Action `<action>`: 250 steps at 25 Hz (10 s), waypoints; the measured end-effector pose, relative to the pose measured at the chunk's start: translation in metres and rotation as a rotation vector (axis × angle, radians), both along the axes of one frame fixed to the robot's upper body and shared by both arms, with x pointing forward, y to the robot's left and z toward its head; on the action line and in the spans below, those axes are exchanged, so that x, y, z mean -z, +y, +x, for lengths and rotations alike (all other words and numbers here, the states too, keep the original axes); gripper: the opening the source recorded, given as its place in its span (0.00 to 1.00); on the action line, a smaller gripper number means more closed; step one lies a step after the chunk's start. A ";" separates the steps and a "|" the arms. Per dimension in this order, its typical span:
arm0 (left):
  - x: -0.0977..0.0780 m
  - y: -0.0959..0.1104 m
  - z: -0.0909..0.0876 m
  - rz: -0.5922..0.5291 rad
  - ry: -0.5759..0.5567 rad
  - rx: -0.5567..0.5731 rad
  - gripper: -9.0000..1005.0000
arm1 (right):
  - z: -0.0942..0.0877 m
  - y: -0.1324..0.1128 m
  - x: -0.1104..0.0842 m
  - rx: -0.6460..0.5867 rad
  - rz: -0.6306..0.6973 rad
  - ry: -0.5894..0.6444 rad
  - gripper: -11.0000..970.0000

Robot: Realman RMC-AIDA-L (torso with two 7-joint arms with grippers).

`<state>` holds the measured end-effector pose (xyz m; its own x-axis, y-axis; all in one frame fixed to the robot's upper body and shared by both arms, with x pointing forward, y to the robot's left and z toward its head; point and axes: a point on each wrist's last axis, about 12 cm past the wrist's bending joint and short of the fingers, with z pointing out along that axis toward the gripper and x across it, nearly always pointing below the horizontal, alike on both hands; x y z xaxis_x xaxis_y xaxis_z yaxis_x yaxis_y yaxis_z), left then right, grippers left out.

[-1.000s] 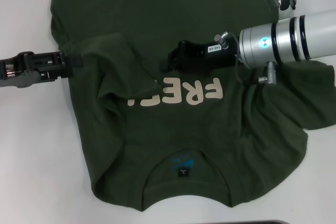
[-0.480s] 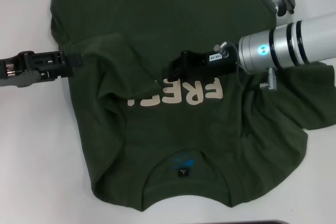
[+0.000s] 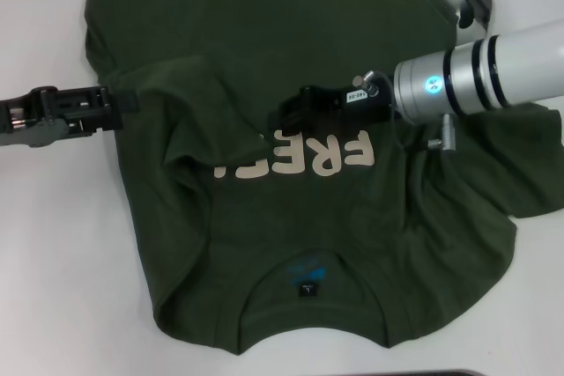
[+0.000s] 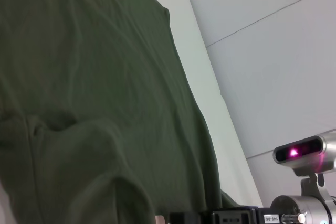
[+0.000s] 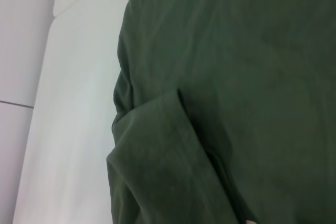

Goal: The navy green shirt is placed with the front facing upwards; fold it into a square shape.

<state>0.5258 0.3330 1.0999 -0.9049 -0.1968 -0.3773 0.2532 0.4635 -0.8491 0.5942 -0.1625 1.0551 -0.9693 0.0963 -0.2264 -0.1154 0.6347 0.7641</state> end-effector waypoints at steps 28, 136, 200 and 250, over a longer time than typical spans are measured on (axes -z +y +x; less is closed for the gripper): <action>0.004 -0.002 -0.003 -0.010 0.005 0.006 0.69 | -0.003 0.021 0.007 0.000 0.024 -0.001 0.31; 0.004 -0.009 0.000 -0.028 0.007 0.022 0.69 | 0.026 -0.031 -0.020 0.159 0.020 -0.144 0.12; 0.008 -0.028 -0.046 -0.097 -0.480 0.364 0.69 | -0.090 -0.279 -0.060 0.336 -0.079 -0.069 0.72; 0.007 -0.024 -0.046 -0.098 -0.499 0.319 0.69 | -0.050 -0.235 -0.028 0.380 -0.082 0.084 0.72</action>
<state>0.4801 0.3087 1.0926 -0.6435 -0.0001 -0.7654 0.7459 0.2244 -0.6271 0.5444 -0.3975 1.0834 -0.8836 0.4364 -0.1698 0.2000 0.6795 0.7058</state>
